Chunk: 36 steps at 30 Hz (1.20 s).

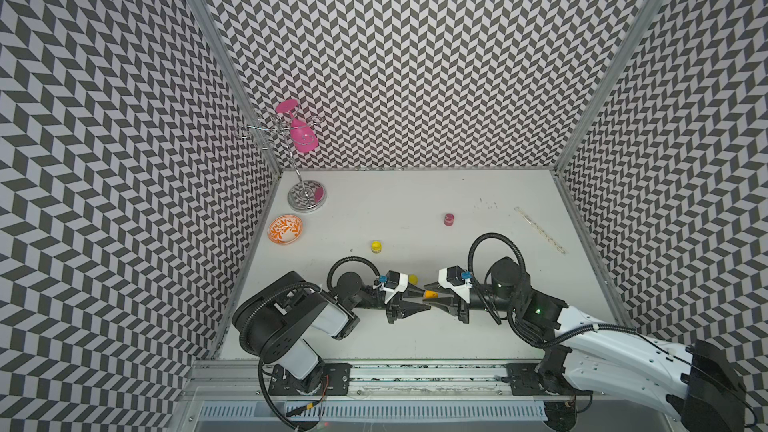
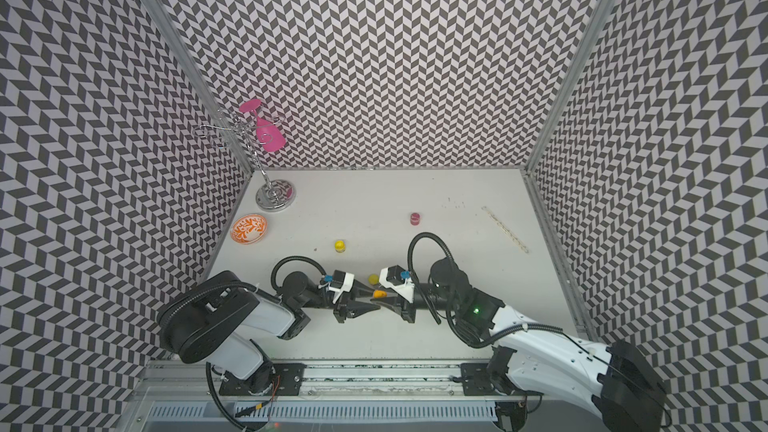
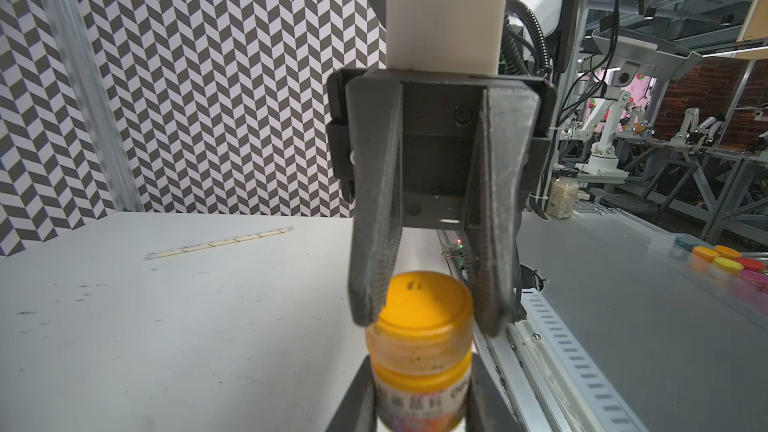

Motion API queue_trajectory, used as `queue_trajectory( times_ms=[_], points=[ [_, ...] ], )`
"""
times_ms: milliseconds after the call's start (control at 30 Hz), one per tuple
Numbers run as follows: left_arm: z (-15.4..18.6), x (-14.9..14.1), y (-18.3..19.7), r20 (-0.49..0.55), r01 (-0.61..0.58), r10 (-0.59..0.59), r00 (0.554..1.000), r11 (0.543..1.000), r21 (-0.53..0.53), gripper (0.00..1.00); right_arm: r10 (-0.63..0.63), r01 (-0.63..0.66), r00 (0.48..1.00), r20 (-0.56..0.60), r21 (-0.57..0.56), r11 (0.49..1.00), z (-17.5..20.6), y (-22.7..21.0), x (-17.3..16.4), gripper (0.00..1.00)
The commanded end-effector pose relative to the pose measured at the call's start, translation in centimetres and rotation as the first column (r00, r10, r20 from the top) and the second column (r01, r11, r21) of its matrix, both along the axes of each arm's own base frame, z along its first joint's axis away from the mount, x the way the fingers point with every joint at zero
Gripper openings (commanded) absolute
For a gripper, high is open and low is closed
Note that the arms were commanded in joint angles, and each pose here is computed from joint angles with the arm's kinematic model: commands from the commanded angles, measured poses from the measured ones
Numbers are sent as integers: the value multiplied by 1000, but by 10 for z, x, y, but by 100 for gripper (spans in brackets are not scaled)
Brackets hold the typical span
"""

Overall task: Close the paint jar lid
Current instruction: Screw the lid onto the paint jar.

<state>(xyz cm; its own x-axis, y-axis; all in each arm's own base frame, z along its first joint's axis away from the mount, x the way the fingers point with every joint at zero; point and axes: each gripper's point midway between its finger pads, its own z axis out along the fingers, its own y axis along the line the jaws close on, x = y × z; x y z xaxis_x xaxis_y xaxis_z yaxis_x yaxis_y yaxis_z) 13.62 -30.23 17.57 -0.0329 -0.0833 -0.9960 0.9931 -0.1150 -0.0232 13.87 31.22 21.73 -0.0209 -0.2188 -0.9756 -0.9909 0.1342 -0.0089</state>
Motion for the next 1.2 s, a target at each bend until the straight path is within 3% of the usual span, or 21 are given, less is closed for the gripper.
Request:
queue_trajectory(
  times_ms=[0, 233, 400, 867, 1000, 1167],
  points=[
    [59, -14, 12, 257, 33, 25, 966, 975, -221, 25, -1, 0, 1000, 22, 34, 999, 11, 3, 3, 30],
    [59, -13, 12, 253, 34, 23, 967, 975, -218, 25, -9, 9, 1000, 9, 24, 1000, 6, 4, 5, 43],
    [59, -13, 12, 253, 35, 22, 967, 975, -219, 25, -20, 20, 1000, 10, 26, 999, 7, 3, 7, 45],
    [62, -13, 13, 257, 28, 32, 966, 973, -228, 25, -19, 19, 1000, -21, 0, 1000, -4, 6, 8, 34],
    [70, -12, 17, 266, -3, 73, 961, 967, -256, 25, -22, 21, 999, -50, -24, 999, -14, 8, 10, 32],
    [87, 0, 28, 254, -130, 221, 941, 934, -331, 24, -112, 107, 988, -105, -47, 993, -28, 8, 21, 26]
  ],
)
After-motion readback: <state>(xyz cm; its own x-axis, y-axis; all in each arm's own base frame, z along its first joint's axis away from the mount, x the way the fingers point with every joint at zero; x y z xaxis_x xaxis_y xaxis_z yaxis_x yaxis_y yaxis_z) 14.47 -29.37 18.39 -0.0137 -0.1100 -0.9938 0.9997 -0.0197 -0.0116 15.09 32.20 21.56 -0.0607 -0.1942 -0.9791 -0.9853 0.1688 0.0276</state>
